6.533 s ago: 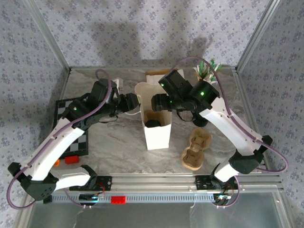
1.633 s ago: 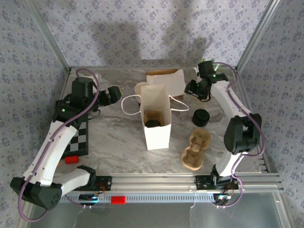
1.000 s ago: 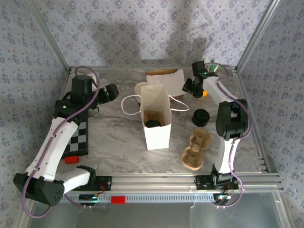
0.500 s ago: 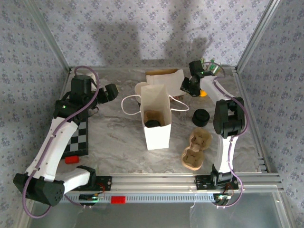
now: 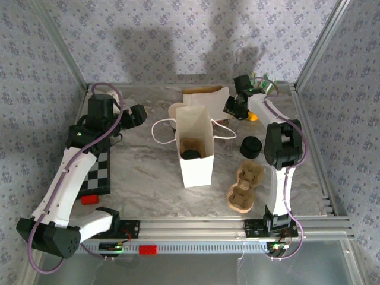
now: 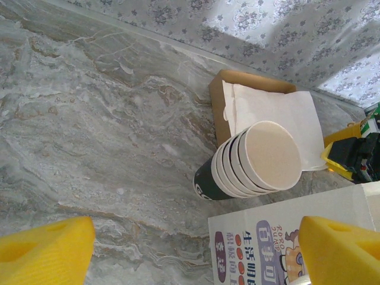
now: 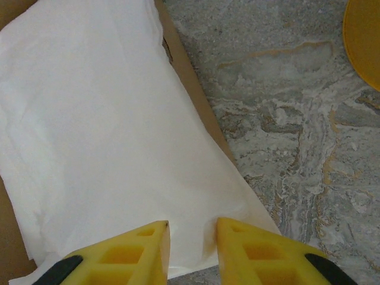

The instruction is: Pack the takeout coffee

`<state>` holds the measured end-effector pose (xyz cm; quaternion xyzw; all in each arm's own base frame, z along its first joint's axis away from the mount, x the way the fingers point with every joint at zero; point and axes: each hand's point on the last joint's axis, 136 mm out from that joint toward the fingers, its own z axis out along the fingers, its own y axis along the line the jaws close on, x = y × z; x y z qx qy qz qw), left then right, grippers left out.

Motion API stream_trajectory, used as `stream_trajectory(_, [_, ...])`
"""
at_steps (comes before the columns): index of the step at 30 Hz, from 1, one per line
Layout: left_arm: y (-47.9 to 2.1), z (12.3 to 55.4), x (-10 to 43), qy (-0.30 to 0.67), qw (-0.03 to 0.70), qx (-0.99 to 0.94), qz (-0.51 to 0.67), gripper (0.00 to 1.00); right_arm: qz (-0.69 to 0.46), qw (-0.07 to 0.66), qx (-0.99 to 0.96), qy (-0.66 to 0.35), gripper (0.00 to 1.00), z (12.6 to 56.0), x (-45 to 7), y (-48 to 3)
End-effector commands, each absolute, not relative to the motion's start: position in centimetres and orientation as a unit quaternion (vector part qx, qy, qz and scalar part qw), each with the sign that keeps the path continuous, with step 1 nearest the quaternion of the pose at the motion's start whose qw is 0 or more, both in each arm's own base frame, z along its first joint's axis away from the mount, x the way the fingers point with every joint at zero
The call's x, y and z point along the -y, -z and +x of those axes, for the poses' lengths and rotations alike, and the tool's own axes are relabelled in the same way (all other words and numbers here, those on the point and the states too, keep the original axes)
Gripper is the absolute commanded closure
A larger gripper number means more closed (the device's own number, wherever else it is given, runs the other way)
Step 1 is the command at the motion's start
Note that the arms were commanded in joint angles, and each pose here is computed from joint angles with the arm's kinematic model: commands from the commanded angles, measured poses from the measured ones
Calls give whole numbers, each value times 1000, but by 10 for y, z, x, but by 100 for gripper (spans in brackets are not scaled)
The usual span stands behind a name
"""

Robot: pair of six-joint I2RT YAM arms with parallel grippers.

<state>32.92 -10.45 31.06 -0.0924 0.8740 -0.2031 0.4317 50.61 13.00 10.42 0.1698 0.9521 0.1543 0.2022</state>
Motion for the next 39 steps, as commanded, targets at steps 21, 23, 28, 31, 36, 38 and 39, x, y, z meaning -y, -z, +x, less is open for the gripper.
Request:
stream_trajectory(21, [-335, 323, 103, 209, 460, -860, -75, 11, 161, 222, -948, -164, 100, 504, -138, -137])
stream_trajectory(23, [-338, 322, 103, 208, 462, -859, -69, 11, 153, 241, -941, -179, 100, 506, -144, -155])
stream_trajectory(28, [-352, 319, 108, 212, 466, -858, -44, 12, 135, 291, -923, -212, 100, 500, -152, -211])
stream_trajectory(31, [-364, 318, 110, 214, 477, -852, -29, 13, 127, 325, -909, -226, 100, 493, -152, -247])
stream_trajectory(36, [-389, 307, 133, 224, 491, -841, 37, 14, 108, 385, -879, -259, 100, 473, -153, -316])
stream_trajectory(38, [-400, 302, 148, 227, 498, -835, 66, 14, 101, 411, -867, -264, 100, 462, -149, -343])
stream_trajectory(39, [-405, 299, 157, 229, 501, -831, 81, 14, 98, 420, -861, -268, 100, 455, -148, -355])
